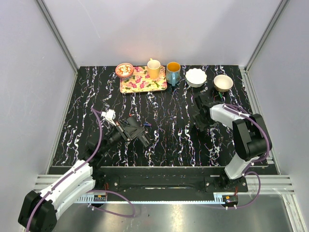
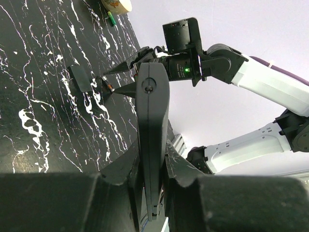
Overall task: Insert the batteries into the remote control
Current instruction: Move the battery to the center of the board, then pick up the battery from the center of the board.
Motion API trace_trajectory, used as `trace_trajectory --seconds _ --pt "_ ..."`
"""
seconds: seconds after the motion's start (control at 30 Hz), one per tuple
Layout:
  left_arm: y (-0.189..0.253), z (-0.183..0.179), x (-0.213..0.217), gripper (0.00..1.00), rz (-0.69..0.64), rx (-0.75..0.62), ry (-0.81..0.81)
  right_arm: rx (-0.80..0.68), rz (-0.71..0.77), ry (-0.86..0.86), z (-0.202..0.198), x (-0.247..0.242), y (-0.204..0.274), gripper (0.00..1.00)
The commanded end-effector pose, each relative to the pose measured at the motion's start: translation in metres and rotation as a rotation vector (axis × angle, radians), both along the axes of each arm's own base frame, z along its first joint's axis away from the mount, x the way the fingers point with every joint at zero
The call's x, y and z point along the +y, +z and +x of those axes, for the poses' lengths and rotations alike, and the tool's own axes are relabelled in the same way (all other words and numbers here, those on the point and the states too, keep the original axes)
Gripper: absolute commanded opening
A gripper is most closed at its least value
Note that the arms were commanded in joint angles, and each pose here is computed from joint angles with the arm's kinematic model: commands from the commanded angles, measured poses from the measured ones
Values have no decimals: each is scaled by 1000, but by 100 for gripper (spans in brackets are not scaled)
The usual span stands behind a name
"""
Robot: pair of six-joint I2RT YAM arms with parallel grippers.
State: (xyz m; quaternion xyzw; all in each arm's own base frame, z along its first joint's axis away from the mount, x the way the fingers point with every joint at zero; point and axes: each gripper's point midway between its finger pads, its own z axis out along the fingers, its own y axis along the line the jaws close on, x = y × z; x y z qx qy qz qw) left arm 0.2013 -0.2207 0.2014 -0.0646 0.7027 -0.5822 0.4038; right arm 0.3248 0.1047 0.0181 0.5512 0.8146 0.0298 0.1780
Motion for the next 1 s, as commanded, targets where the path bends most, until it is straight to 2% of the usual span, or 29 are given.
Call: trace_trajectory --seconds 0.0,0.2,0.37,0.47,0.53,0.57,0.6,0.67,0.7,0.83,0.97 --pt "16 4 0 0 -36 -50 12 59 -64 20 -9 -9 -5 61" --pt "14 2 0 0 -42 -46 4 61 -39 47 -6 -2 4 69" --pt "17 1 0 0 -47 -55 5 -34 -70 168 9 0 48 70" --pt "16 2 0 0 -44 -52 9 -119 -143 402 22 1 80 70" --pt "13 2 0 0 -37 -41 9 -191 -210 634 34 5 98 70" --pt "12 2 0 0 -35 -41 6 -231 -218 739 37 12 105 67" --pt "9 2 0 0 -29 -37 4 -281 -230 916 41 23 109 63" --pt "6 1 -1 0 -21 -35 -3 -264 -252 1049 42 27 97 55" --pt "2 0 -1 0 -17 -31 -5 -222 -276 1123 39 23 89 55" --pt "7 -6 -1 0 -30 -77 -21 -153 -278 1247 42 29 68 47" --pt "14 -11 -1 0 -22 -118 -41 -97 -293 1309 45 39 51 44"
